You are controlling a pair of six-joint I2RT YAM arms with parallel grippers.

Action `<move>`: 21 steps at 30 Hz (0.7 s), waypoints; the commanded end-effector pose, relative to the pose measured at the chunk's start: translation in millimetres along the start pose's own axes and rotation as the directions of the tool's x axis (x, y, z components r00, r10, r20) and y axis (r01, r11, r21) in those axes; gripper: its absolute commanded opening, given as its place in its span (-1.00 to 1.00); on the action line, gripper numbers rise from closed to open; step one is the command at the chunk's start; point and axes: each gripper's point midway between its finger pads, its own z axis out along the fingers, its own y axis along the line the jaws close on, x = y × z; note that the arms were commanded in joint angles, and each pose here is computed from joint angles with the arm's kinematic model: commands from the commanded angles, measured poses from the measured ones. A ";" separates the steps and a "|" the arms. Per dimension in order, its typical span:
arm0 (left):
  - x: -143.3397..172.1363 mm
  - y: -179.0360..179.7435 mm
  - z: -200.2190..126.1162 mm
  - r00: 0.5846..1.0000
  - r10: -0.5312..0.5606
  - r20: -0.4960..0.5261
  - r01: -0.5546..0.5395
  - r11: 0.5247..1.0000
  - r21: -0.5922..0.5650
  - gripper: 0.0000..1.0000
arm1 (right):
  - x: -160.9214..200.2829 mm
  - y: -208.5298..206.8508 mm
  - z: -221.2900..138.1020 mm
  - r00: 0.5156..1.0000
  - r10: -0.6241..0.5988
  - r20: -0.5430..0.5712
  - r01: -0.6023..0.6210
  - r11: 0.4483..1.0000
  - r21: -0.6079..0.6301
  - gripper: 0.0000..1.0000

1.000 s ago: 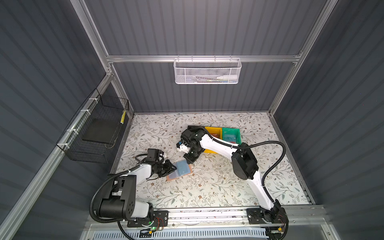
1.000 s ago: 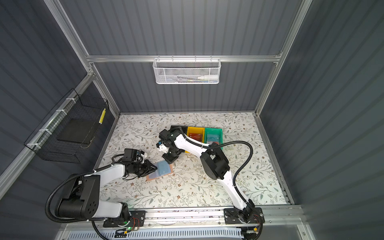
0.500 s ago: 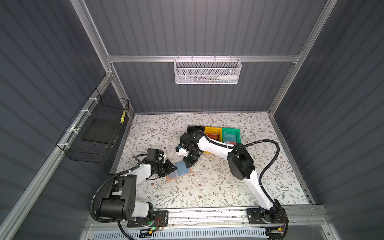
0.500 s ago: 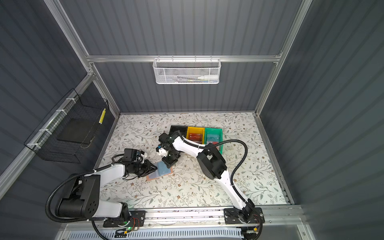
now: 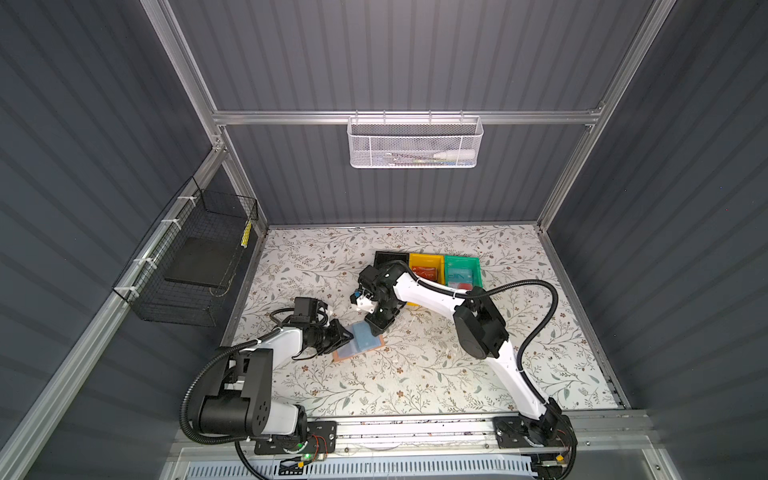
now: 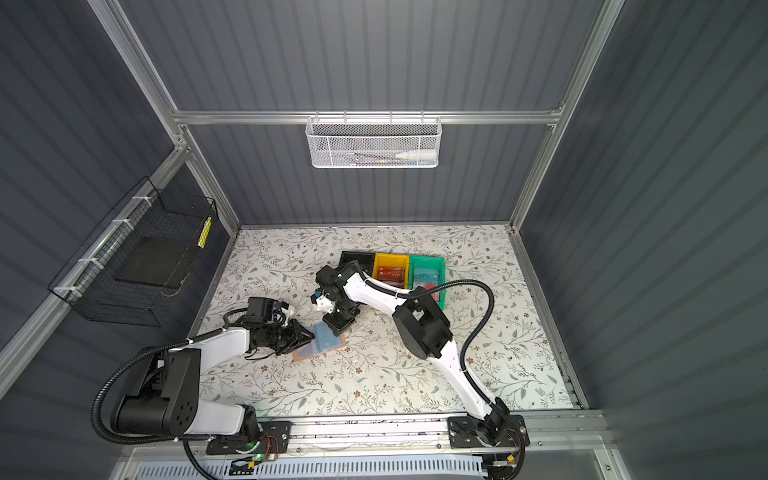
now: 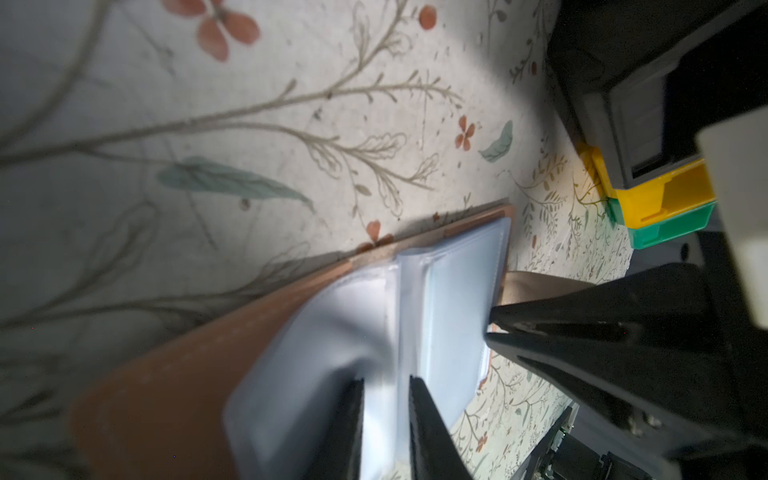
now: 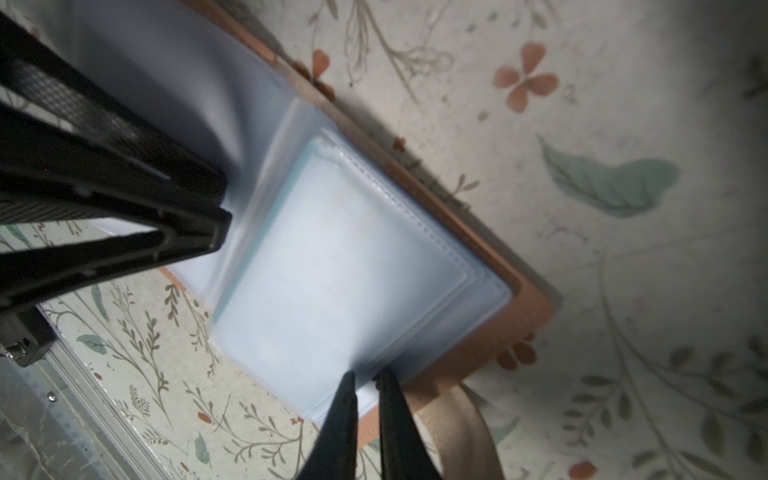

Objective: Take the credit cards out of the card holder
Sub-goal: Take out the credit card from the card holder.

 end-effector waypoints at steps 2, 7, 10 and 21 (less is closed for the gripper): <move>30.5 52.3 7.2 0.993 -0.093 -0.067 0.079 0.977 -0.198 -0.55 | 11.0 -15.6 11.8 0.998 0.005 -0.059 -0.002 0.998 0.058 -0.68; 30.2 52.4 7.3 0.993 -0.095 -0.064 0.080 0.977 -0.198 -0.55 | 9.3 -15.0 12.2 0.998 -0.002 -0.060 0.005 0.999 0.053 -0.68; 30.2 52.6 7.2 0.994 -0.093 -0.063 0.079 0.977 -0.198 -0.55 | 10.6 -13.1 14.7 0.998 -0.002 -0.068 0.005 0.999 0.043 -0.68; 30.7 52.3 6.9 0.994 -0.094 -0.061 0.081 0.977 -0.195 -0.55 | 15.1 4.2 31.9 0.994 -0.024 -0.105 0.025 1.000 0.007 -0.67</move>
